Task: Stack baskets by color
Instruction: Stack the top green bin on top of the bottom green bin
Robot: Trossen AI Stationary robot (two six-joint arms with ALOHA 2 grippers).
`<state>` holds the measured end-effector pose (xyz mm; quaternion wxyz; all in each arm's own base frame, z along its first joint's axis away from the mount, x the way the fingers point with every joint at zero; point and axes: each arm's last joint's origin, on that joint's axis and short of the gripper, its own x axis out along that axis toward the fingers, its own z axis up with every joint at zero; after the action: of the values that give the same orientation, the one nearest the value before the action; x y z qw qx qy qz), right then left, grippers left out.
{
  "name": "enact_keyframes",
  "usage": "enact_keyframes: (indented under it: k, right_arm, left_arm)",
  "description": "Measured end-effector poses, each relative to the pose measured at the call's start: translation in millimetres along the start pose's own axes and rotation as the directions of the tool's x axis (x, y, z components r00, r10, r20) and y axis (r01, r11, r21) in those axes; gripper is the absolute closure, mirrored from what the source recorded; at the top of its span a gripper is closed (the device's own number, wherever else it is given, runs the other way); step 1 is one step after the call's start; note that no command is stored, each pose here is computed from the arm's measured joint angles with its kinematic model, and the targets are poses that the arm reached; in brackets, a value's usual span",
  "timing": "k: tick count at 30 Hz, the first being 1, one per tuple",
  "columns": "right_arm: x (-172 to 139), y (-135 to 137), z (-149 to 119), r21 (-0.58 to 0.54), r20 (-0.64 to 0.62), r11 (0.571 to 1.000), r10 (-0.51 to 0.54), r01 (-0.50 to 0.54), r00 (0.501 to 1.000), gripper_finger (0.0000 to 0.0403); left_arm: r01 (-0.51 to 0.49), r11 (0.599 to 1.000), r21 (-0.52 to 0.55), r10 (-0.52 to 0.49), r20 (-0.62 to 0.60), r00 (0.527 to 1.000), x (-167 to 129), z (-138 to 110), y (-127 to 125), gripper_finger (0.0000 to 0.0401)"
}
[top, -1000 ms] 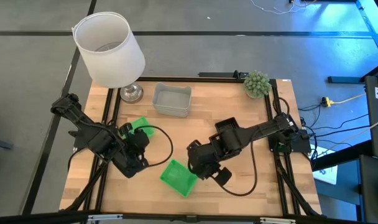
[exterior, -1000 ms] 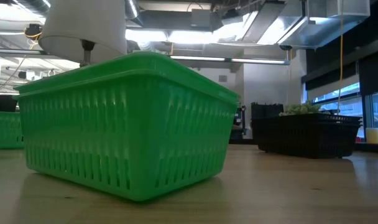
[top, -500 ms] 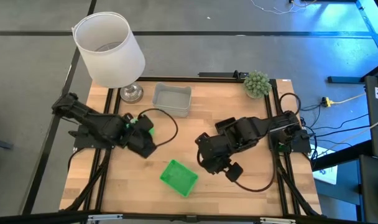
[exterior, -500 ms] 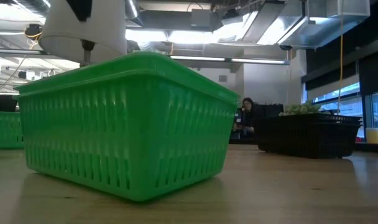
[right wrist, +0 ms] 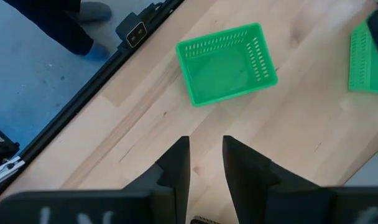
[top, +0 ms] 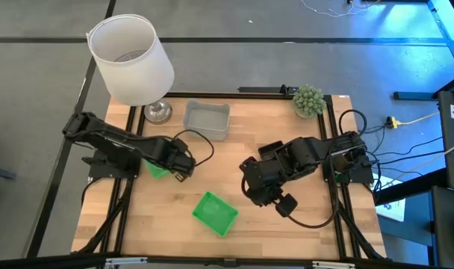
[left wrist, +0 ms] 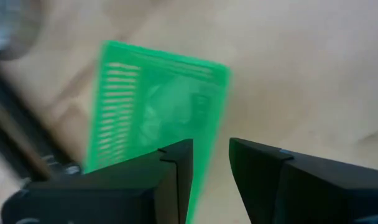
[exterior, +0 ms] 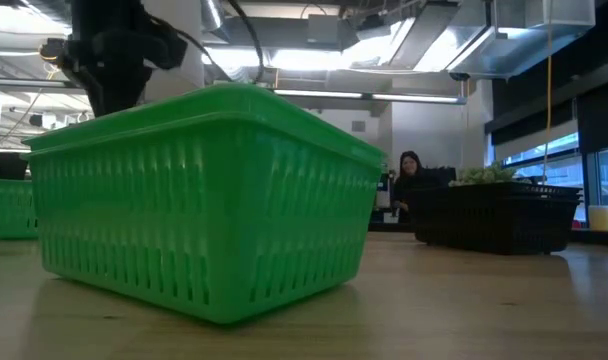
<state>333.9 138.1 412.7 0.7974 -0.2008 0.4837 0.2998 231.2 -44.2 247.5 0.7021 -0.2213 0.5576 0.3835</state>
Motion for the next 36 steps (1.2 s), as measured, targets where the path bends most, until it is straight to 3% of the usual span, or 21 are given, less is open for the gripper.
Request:
enact_keyframes:
  k: [4, 13, 21, 36]
  right_arm:
    - [0.0, 0.6, -1.7, -0.002, -0.017, 1.0, 0.006, -0.006, 1.0, 0.0309]
    - [0.0, 1.0, -2.9, -0.003, -0.03, 1.0, 0.01, -0.01, 1.0, 0.0308]
    - [0.1, 1.0, -2.9, -0.003, -0.03, 1.0, 0.011, -0.011, 0.999, 0.0308]
    - [-1.7, -11.6, -7.5, 0.034, -0.032, 0.999, -0.004, 0.005, 0.999, 0.0308]
  left_arm:
    - [0.041, 0.997, 0.058, -0.042, 0.014, 0.999, 9.9, -1.3, -4.1, 0.0305]
    - [0.075, 0.996, 0.051, -0.077, 0.056, 0.995, 30.5, -6.2, -7.4, 0.0304]
    - [0.012, 0.998, 0.06, -0.016, 0.071, 0.997, 50.6, -15.6, 0.0, 0.0304]
    - [0.034, 0.998, 0.061, -0.039, 0.068, 0.997, 47.4, -15.1, -1.0, 0.0303]
